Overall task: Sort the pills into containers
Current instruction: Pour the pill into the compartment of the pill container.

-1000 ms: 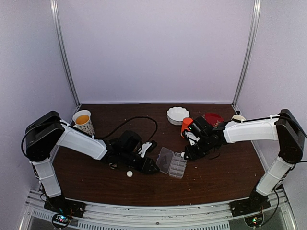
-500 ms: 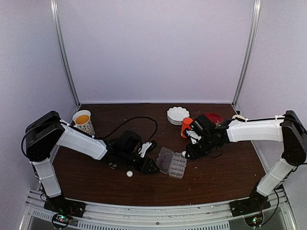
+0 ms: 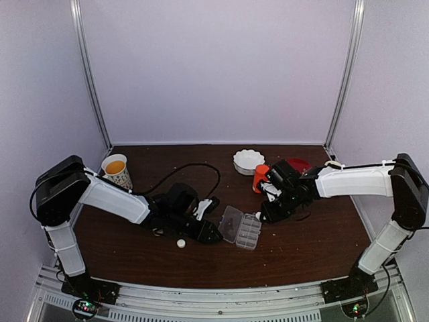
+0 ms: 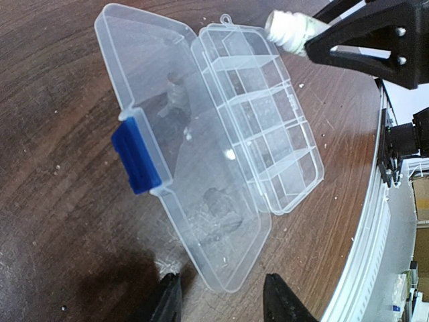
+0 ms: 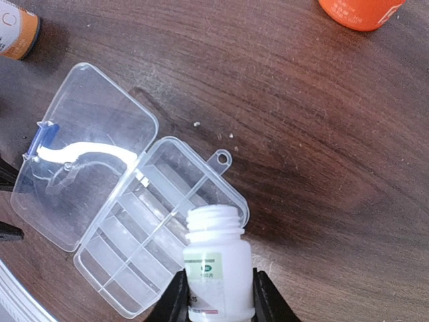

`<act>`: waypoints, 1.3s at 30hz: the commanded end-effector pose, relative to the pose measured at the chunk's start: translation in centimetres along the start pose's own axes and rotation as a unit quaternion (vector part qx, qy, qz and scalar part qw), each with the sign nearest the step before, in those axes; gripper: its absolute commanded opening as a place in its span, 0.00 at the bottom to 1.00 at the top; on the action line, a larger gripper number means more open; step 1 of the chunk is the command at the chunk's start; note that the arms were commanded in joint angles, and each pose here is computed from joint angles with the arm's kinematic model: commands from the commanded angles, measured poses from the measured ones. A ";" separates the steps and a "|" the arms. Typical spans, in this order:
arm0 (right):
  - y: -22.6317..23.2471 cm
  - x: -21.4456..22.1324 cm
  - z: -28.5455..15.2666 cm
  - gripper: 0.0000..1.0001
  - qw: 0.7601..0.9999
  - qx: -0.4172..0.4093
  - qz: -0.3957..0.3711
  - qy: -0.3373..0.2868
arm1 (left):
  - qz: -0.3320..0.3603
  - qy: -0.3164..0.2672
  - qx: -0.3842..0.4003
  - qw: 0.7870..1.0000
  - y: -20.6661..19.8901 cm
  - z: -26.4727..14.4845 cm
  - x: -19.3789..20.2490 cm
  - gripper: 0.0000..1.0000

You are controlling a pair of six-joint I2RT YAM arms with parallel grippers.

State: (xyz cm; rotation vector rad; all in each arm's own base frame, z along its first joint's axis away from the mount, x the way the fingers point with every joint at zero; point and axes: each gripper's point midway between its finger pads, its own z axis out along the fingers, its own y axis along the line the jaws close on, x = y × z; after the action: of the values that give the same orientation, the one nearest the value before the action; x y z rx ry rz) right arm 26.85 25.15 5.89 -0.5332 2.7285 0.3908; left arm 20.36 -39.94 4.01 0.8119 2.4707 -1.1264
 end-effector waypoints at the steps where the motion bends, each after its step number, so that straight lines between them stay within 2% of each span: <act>1: 0.6 -2.4 -2.9 0.00 0.998 -0.013 -0.001 -0.053 | 0.006 -0.011 0.008 1.000 -0.2 0.2 -0.7 0.45; 4: 0.7 -1.9 -2.5 0.00 0.999 -0.019 -0.001 -0.048 | 0.005 -0.011 0.008 1.000 -0.2 0.2 -0.8 0.45; 11: -0.7 1.0 1.1 0.00 1.000 0.010 0.002 0.025 | 0.005 -0.011 0.008 1.000 -0.3 0.2 -0.7 0.45; 22: 0.2 -2.2 -2.9 0.00 0.999 0.001 -0.002 -0.039 | 0.006 -0.011 0.008 1.000 -0.3 0.2 -0.8 0.45; 28: 0.0 -1.0 -1.5 0.00 1.000 -0.004 -0.001 -0.021 | 0.006 -0.010 0.009 1.000 -0.3 0.2 -0.7 0.45; 39: 0.2 -0.8 -1.2 0.00 0.999 -0.016 0.000 -0.033 | 0.007 -0.010 0.009 1.000 -0.3 0.2 -0.8 0.45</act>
State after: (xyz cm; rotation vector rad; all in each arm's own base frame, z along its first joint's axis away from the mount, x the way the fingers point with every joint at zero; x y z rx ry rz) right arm 26.80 25.04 6.81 -0.5294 2.6908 0.4187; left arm 20.35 -39.95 4.02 0.8122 2.4707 -1.1268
